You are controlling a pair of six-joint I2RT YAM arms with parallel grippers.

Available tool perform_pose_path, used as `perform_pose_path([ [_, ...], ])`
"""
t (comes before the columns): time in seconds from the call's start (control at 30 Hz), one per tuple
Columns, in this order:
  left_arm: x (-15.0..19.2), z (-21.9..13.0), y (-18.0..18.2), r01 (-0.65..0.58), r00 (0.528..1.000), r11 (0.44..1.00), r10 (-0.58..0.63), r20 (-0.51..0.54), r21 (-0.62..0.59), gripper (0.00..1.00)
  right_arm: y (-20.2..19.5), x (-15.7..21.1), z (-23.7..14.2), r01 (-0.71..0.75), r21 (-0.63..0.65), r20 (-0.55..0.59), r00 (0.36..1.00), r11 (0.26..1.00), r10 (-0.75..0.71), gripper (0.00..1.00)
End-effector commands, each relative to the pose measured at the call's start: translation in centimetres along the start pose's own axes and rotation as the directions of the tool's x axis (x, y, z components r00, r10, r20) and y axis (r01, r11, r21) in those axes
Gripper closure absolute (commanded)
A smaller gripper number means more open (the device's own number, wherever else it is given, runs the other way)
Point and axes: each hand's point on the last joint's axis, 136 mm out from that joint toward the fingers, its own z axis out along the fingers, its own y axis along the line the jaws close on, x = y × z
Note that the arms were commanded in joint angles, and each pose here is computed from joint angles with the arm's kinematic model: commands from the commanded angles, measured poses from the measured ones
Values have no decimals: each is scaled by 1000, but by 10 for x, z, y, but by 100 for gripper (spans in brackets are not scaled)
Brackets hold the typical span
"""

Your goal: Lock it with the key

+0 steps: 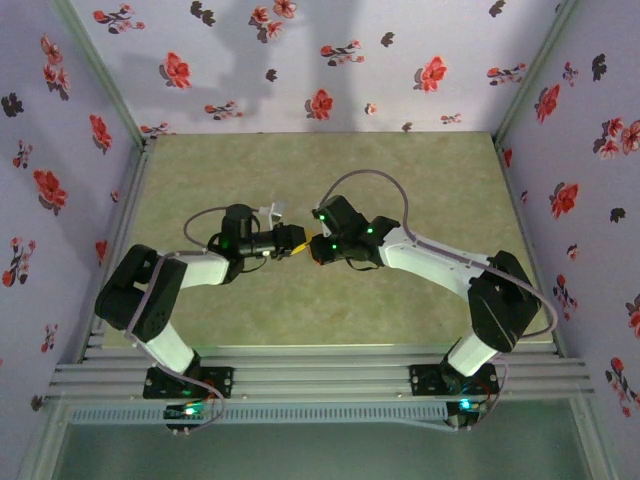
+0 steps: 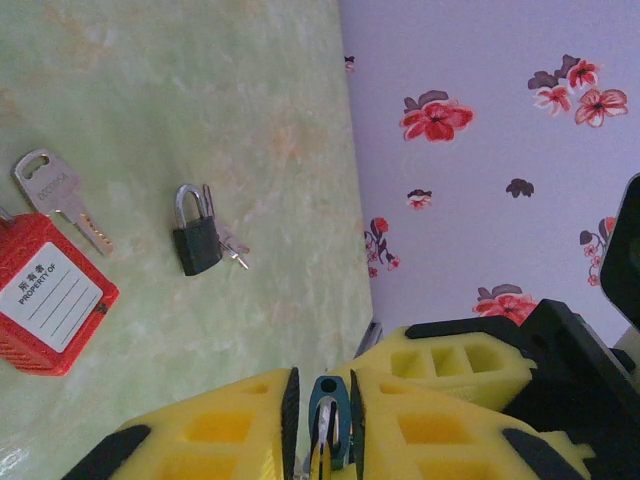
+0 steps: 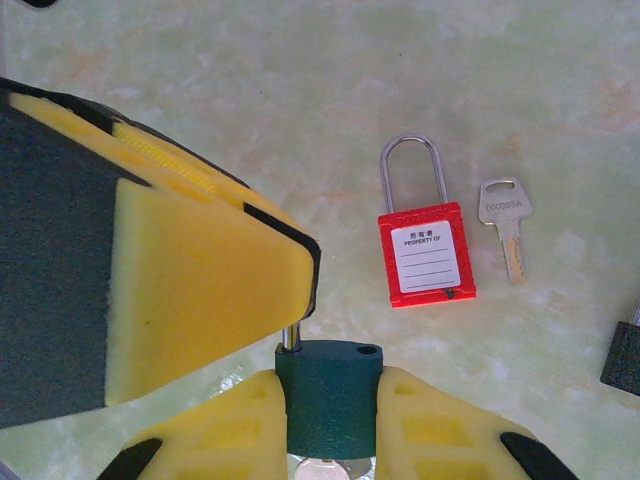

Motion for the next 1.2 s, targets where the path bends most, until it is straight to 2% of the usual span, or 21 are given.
perform_pose_path([
  [0.0, -4, 2, -15, -47, 999, 998, 48, -8, 45, 78, 4, -10, -3, -10, -21, 32, 999, 1000, 11, 92],
  [0.67, -6, 0, -14, -45, 999, 998, 45, -1, 43, 87, 0, -6, 0, -8, -3, 18, 1000, 1000, 8, 92],
  [0.87, -7, 0, -13, -43, 999, 998, 43, 1, 41, 91, 0, -6, -3, -3, 0, 18, 1000, 1000, 3, 91],
  [1.07, -7, 0, -11, -41, 999, 998, 41, -1, 38, 100, 0, -7, -5, 1, 0, 19, 1000, 1000, -1, 91],
  [1.17, -7, 0, -12, -41, 999, 998, 41, -1, 38, 100, 1, -8, -6, 2, -2, 21, 1000, 1000, -2, 90],
])
